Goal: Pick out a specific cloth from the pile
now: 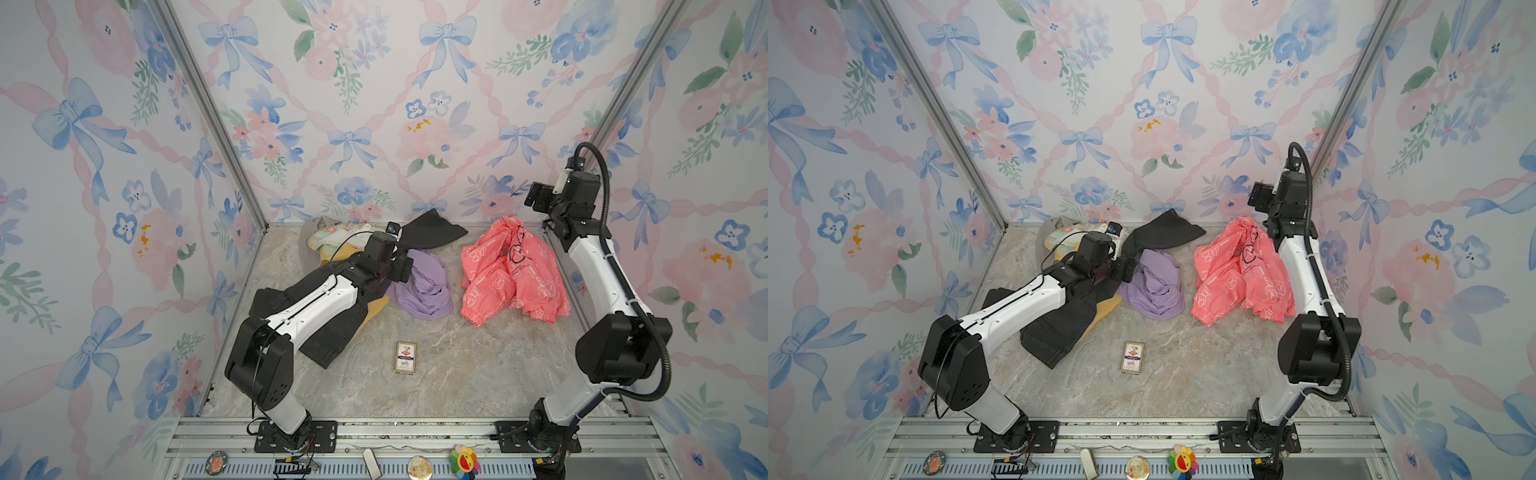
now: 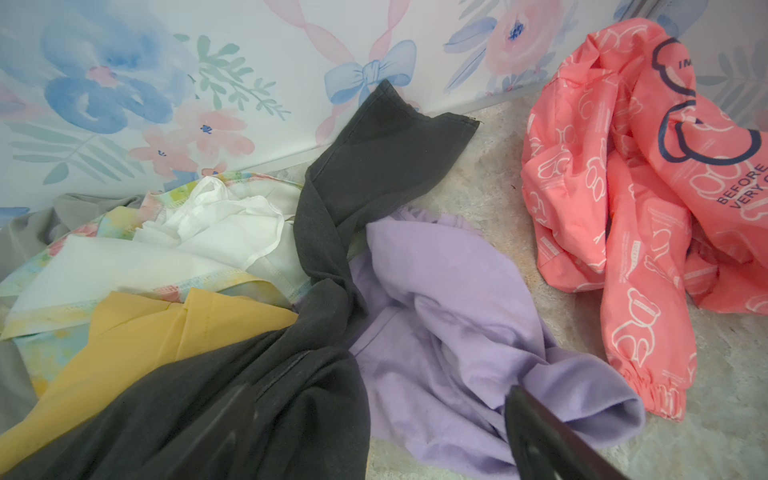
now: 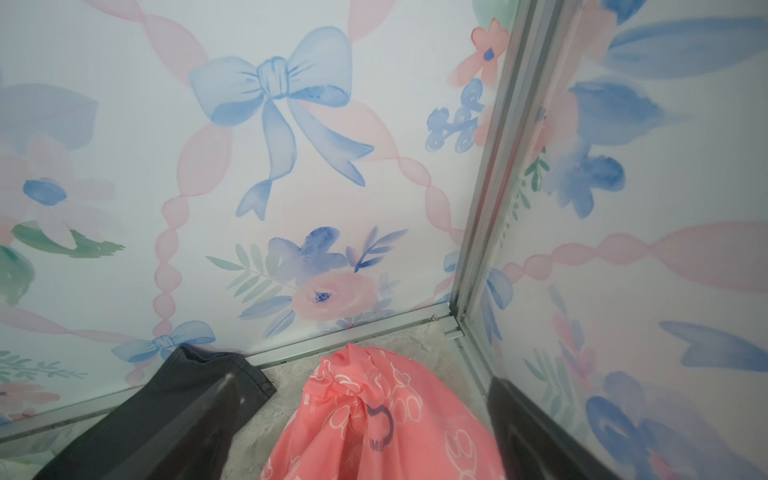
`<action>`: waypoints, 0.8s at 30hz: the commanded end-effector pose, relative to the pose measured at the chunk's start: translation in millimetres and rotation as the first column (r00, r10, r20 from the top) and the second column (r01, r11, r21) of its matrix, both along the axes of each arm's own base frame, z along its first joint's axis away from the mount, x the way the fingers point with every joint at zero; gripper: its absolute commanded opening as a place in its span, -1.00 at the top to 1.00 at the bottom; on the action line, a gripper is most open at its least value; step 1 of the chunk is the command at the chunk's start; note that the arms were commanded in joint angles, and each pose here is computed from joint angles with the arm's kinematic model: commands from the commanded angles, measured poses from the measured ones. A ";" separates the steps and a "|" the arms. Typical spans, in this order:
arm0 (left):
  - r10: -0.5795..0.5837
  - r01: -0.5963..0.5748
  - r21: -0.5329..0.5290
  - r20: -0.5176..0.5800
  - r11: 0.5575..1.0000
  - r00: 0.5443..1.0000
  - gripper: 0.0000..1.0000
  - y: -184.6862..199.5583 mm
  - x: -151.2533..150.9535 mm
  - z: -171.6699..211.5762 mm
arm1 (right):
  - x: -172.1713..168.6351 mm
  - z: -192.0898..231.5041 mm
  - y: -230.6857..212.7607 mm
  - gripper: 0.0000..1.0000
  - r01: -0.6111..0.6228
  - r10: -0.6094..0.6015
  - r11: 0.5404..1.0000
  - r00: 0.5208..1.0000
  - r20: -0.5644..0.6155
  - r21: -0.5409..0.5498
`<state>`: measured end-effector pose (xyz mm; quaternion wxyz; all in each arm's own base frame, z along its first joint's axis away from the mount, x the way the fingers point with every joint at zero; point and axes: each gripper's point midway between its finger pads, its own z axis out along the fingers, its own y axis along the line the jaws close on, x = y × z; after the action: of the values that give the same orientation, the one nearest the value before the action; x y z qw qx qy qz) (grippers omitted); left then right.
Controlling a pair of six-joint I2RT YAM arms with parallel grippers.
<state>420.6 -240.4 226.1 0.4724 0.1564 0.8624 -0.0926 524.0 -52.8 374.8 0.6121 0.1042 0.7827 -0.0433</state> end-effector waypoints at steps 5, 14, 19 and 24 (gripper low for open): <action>0.117 -0.081 -0.146 0.259 0.986 0.959 -0.96 48.3 -10.1 82.9 | -87.3 22.6 33.6 -0.94 -0.078 0.081 0.996 0.992 0.099 -0.034; 0.281 -0.148 -0.303 0.463 0.942 0.841 -0.96 101.7 -46.8 128.5 | -187.3 -45.7 42.4 -0.94 -0.082 0.089 0.994 0.989 0.117 -0.067; 0.358 -0.227 -0.326 0.431 0.918 0.828 -0.96 134.6 -46.8 105.5 | -197.1 -99.9 33.8 -0.94 -0.027 0.030 0.999 0.998 0.058 -0.044; 0.482 -0.358 -0.347 0.403 0.867 0.778 -0.96 178.0 -45.0 61.8 | -187.2 -149.3 31.6 -0.94 -0.007 0.008 0.999 0.999 0.032 -0.035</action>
<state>375.4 -85.5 294.6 0.6809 -0.0371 0.7286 -0.0639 330.9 -18.8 220.9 0.5959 0.0738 0.7980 -0.0514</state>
